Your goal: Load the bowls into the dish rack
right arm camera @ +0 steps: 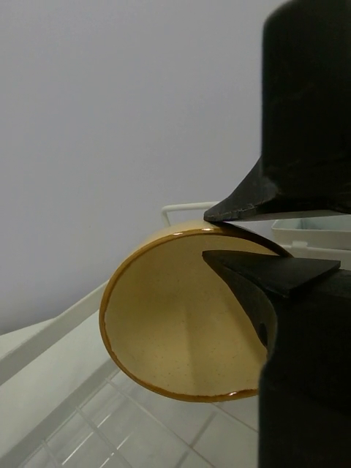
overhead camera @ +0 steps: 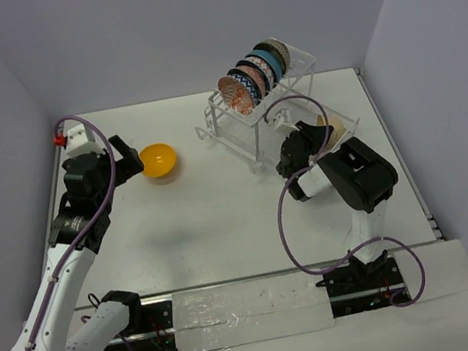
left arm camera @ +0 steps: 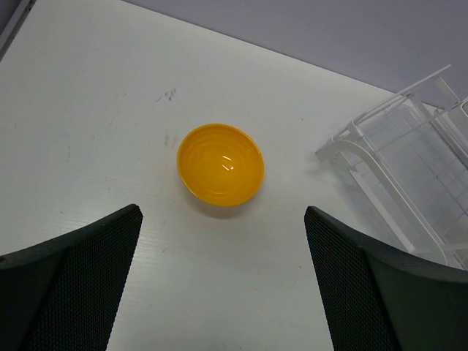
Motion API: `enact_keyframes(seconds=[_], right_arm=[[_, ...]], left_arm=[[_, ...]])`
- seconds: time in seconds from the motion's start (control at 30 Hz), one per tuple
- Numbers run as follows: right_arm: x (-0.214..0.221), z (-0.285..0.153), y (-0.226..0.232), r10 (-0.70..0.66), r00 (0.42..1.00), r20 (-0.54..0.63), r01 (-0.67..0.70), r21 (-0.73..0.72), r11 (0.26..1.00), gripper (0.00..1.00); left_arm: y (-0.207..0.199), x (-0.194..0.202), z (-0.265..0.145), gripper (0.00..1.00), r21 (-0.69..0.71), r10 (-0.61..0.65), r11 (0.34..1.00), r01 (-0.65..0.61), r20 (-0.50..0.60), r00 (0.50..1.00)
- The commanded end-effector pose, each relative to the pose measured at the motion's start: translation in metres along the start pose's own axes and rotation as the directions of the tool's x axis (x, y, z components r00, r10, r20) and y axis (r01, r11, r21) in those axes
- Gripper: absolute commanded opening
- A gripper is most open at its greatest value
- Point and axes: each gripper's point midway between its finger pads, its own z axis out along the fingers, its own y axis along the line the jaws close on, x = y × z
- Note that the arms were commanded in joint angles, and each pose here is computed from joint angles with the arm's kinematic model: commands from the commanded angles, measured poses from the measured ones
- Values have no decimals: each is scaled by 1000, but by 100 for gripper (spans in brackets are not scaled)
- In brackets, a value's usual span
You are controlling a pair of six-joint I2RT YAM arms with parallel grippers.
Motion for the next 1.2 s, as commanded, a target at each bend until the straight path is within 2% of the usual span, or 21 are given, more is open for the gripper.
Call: enact_keyframes(seconds=[0.0,0.2,0.37,0.47,0.5,0.6,1.17], right_arm=[[9,-15,40,-74,997,31,77,-87,993,29],[8,-25,50,-86,995,46,91,-108,990,36],[4,-29,53,-80,994,70,89,-123,988,36],[3,-29,52,-80,994,72,89,-124,988,26],[3,-29,52,-81,994,71,89,-122,989,14],[1,-30,50,-87,993,81,96,-120,988,8],[-19,-51,67,-56,981,185,98,-222,970,22]], left_arm=[[-4,-15,-4,99,18,1,1000,-2,57,998],[-4,-15,-5,99,19,1,1000,-2,59,998],[-3,-15,-5,99,18,0,1000,-1,59,998],[-3,-16,-5,99,16,-1,1000,0,63,998],[-3,-16,-5,99,17,0,1000,-1,61,998],[-3,-16,-5,99,17,0,1000,-1,61,998],[-3,-14,-4,99,14,3,1000,-4,56,998]])
